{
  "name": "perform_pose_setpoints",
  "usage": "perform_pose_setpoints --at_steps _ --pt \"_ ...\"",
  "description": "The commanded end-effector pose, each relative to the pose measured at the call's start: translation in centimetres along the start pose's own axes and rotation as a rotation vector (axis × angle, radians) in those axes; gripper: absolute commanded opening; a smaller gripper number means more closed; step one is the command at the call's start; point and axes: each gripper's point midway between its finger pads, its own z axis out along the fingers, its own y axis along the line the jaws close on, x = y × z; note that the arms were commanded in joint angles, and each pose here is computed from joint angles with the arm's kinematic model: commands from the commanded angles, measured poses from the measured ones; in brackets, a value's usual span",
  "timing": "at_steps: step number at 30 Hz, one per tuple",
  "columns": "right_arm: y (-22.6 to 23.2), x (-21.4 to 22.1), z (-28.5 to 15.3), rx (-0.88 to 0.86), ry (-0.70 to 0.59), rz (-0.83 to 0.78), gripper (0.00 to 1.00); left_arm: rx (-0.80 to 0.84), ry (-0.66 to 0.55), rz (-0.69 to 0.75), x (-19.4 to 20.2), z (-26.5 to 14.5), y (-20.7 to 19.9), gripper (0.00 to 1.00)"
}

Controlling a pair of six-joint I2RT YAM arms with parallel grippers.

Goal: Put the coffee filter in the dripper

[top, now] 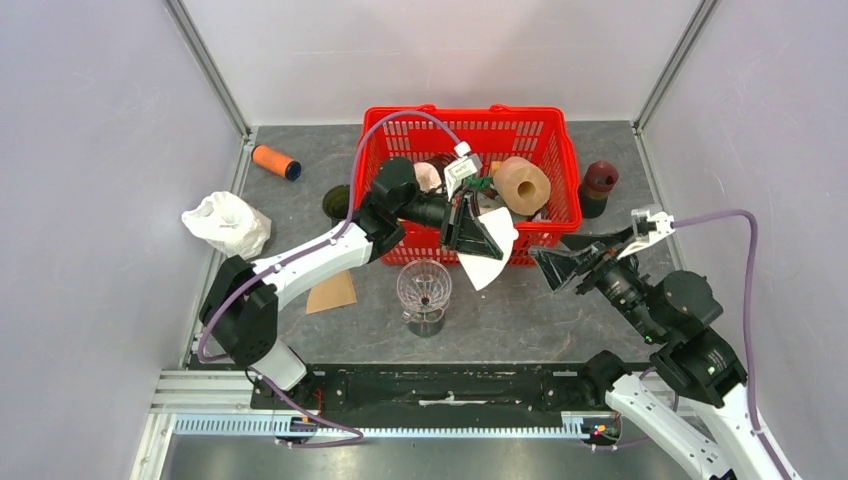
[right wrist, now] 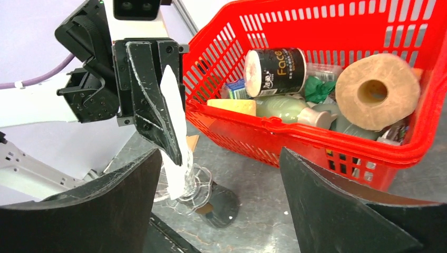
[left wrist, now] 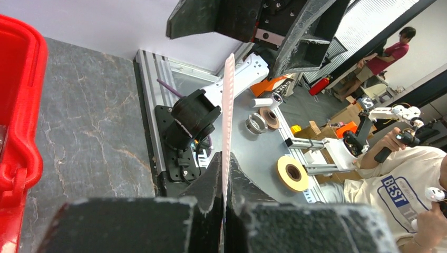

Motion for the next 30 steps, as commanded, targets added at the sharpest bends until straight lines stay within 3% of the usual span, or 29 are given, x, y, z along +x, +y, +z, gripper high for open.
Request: perform_pose_setpoints --at_steps 1,11,30 --pt "-0.9 0.2 -0.6 0.007 -0.023 -0.108 0.90 0.008 0.012 0.066 0.0 -0.2 -1.1 0.02" --pt "2.3 2.4 0.7 -0.211 0.079 -0.191 0.91 0.009 0.075 0.152 2.1 -1.1 -1.5 0.02" --pt "-0.4 1.7 3.3 -0.042 0.069 -0.182 0.85 0.046 0.104 0.228 3.1 -1.5 -3.0 0.02"
